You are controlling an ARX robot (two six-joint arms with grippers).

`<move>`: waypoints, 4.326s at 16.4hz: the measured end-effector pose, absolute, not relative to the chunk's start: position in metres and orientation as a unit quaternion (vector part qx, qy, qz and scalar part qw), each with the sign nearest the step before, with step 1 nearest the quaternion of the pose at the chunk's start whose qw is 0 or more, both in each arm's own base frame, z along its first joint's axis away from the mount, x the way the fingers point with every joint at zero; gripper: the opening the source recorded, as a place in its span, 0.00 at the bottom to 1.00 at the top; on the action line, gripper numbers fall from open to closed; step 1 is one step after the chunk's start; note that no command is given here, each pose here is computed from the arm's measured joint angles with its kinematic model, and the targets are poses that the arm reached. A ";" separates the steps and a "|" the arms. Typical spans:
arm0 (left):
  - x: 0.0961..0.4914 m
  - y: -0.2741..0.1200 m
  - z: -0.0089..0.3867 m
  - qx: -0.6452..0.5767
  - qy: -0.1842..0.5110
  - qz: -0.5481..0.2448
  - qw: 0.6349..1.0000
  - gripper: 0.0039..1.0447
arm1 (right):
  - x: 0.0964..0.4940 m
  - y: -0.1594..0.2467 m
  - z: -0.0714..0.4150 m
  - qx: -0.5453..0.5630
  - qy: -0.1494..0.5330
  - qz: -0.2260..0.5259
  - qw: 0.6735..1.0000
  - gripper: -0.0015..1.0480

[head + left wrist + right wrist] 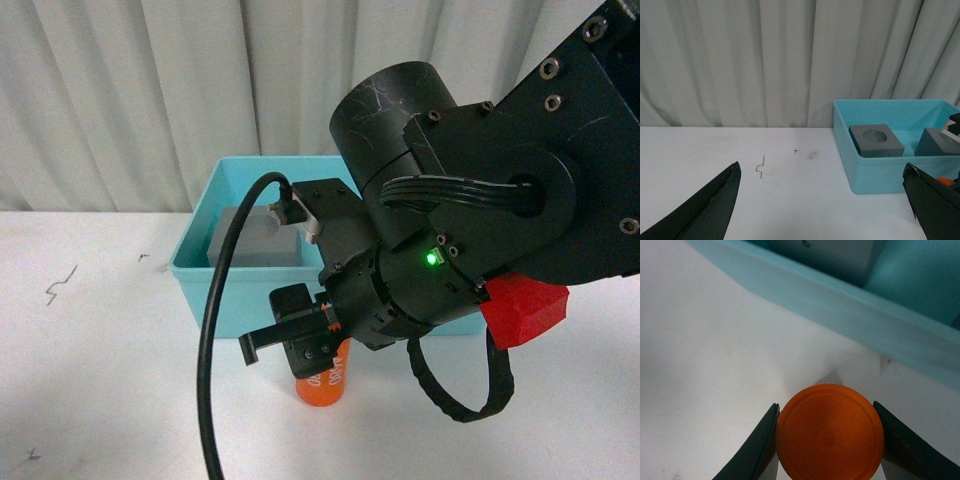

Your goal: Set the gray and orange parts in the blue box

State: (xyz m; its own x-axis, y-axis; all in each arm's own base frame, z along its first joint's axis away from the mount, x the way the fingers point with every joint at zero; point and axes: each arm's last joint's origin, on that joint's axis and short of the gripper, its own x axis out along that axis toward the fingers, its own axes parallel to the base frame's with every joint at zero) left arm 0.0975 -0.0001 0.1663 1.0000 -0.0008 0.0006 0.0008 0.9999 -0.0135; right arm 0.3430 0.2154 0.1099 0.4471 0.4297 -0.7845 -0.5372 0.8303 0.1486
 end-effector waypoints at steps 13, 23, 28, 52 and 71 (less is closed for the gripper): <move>0.097 0.000 0.166 -0.007 0.000 0.000 1.000 0.94 | 0.317 0.196 0.227 -0.037 0.332 0.347 0.876 0.45; 0.097 0.000 0.166 -0.007 0.000 0.000 1.000 0.94 | 0.375 0.124 0.229 0.004 0.321 0.234 0.918 0.45; 0.097 0.000 0.166 -0.007 0.000 0.000 1.000 0.94 | 0.401 0.128 0.231 0.021 0.305 0.243 0.921 0.45; 0.097 0.000 0.166 -0.007 0.000 -0.001 1.000 0.94 | 0.456 0.199 0.151 -0.008 0.389 0.273 0.880 0.45; 0.097 0.000 0.166 -0.007 0.000 0.000 1.000 0.94 | 0.351 0.149 0.223 -0.003 0.162 0.280 0.946 0.94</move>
State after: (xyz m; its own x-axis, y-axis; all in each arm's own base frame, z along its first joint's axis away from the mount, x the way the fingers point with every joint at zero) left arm 0.0975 -0.0001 0.1663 1.0000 -0.0008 0.0006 0.0008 0.9999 -0.0135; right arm 0.3509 0.1487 0.2225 0.7908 0.5293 -0.3075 -0.5314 0.8429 0.0844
